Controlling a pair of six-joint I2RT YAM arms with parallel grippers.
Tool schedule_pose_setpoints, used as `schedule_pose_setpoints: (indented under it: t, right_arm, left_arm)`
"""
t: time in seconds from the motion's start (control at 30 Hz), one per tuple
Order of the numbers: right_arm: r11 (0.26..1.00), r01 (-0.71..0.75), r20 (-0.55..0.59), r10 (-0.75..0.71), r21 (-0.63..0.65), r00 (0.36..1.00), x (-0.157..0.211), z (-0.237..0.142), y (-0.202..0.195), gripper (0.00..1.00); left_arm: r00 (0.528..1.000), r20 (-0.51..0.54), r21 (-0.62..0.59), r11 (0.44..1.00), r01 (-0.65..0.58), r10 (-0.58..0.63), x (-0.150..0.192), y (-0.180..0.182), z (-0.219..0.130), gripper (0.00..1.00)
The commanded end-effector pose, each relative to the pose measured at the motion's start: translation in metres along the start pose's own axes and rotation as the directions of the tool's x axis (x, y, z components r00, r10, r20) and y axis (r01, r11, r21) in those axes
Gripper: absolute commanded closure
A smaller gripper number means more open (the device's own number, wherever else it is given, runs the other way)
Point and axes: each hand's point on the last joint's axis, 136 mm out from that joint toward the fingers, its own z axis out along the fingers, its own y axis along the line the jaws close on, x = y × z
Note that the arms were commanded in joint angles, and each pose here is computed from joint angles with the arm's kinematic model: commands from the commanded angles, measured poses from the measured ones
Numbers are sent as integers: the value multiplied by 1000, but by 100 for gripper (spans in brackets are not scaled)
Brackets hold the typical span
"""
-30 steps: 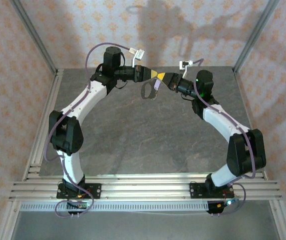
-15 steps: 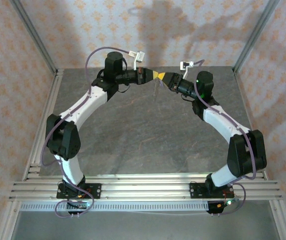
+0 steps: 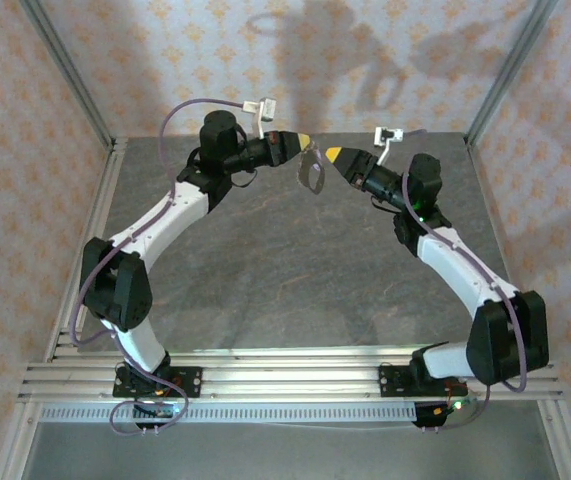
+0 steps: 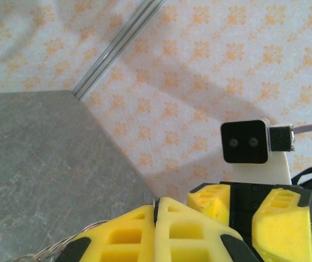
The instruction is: Put the keys on the keyring
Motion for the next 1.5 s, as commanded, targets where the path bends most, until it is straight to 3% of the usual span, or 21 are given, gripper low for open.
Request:
schedule_pose_setpoints:
  t: [0.0, 0.17, 0.4, 0.7, 1.1, 1.47]
  right_arm:
    - [999, 52, 53, -52, 12, 997, -7, -8, 10, 63]
    - [998, 64, 51, -65, 19, 997, -9, -6, 11, 62]
    - [998, 62, 24, -62, 3, 998, -10, 3, 8, 51]
    - [999, 52, -6, -52, -15, 999, -2, 18, 4, 49]
    - [999, 44, -22, -44, 17, 999, 16, 8, -8, 55]
    - [998, 55, -20, -55, 23, 998, 18, 4, -5, 77]
  left_arm:
    - [994, 90, 47, 997, -64, 59, -23, -30, -12, 100]
    - [994, 89, 71, 995, -72, 65, -23, -37, -13, 100]
    - [994, 72, 118, 989, -89, 81, -20, -50, -10, 100]
    - [994, 55, 156, 982, -105, 98, -18, -66, -3, 100]
    - [992, 65, 153, 981, -120, 112, -22, -71, -4, 100]
    - [991, 62, 156, 979, -129, 121, -23, -74, -5, 100]
